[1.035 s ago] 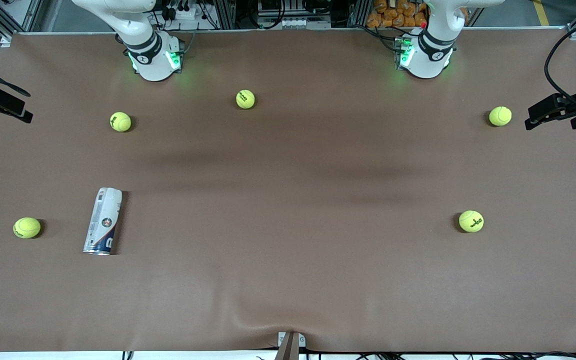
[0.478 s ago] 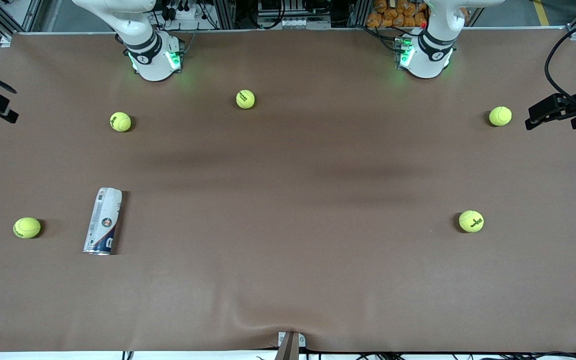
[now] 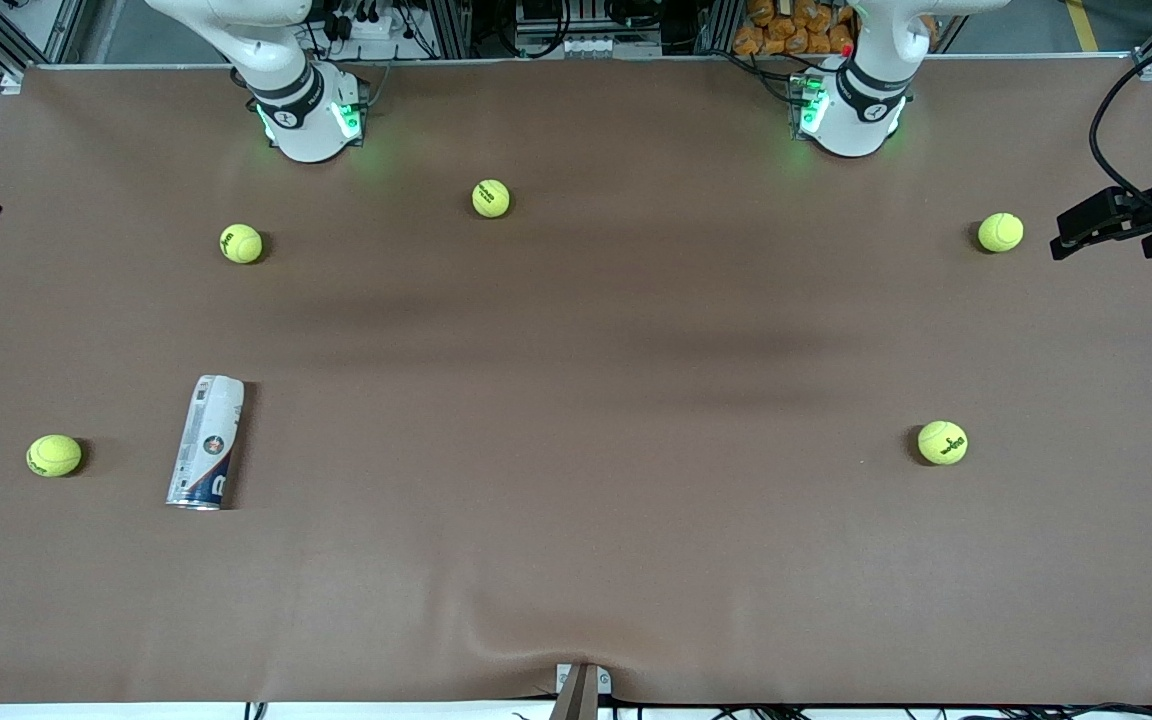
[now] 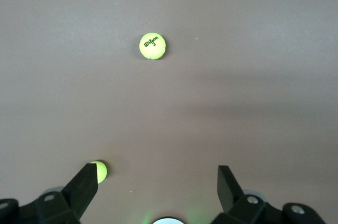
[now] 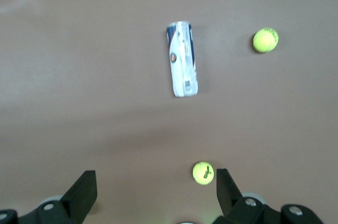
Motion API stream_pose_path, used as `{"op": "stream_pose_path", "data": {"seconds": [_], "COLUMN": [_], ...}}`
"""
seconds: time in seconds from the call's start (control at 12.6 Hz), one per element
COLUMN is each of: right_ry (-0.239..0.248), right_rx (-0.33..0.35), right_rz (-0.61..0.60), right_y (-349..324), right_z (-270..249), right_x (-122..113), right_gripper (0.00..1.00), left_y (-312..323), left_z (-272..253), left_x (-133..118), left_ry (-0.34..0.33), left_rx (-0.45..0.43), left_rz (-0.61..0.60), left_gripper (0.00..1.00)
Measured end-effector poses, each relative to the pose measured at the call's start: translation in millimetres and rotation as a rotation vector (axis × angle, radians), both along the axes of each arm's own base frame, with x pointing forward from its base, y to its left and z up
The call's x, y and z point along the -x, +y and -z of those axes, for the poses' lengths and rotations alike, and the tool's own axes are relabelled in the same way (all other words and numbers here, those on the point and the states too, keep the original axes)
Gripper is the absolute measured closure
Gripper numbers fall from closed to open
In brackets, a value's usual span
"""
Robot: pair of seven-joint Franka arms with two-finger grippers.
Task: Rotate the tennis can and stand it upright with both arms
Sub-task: 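Reach the right gripper down to the lying tennis can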
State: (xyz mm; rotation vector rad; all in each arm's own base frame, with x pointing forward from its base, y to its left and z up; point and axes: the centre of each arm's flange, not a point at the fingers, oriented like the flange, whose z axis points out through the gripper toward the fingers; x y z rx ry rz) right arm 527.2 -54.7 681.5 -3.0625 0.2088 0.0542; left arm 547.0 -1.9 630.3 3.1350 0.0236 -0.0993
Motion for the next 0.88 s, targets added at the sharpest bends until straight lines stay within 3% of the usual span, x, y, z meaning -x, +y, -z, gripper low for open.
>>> {"op": "stream_pose_path", "data": {"seconds": [0.4, 0.72, 0.88], "right_ry": [0.26, 0.31, 0.293], "right_rx": [-0.026, -0.026, -0.023], "right_rz": [-0.041, -0.044, -0.015], "right_y": [18, 22, 4], "right_z": [163, 281, 320], "right_x": [-71, -116, -130], "right_gripper": [0.0, 0.0, 0.0], "left_y": [0, 0, 0], "left_z": [1, 1, 1], "left_x": [0, 0, 0], "left_ry": [0.002, 0.002, 0.002], "left_rx": [0.0, 0.0, 0.0], "left_rz": [0.0, 0.0, -0.001], "left_gripper": [0.0, 0.0, 0.0]}}
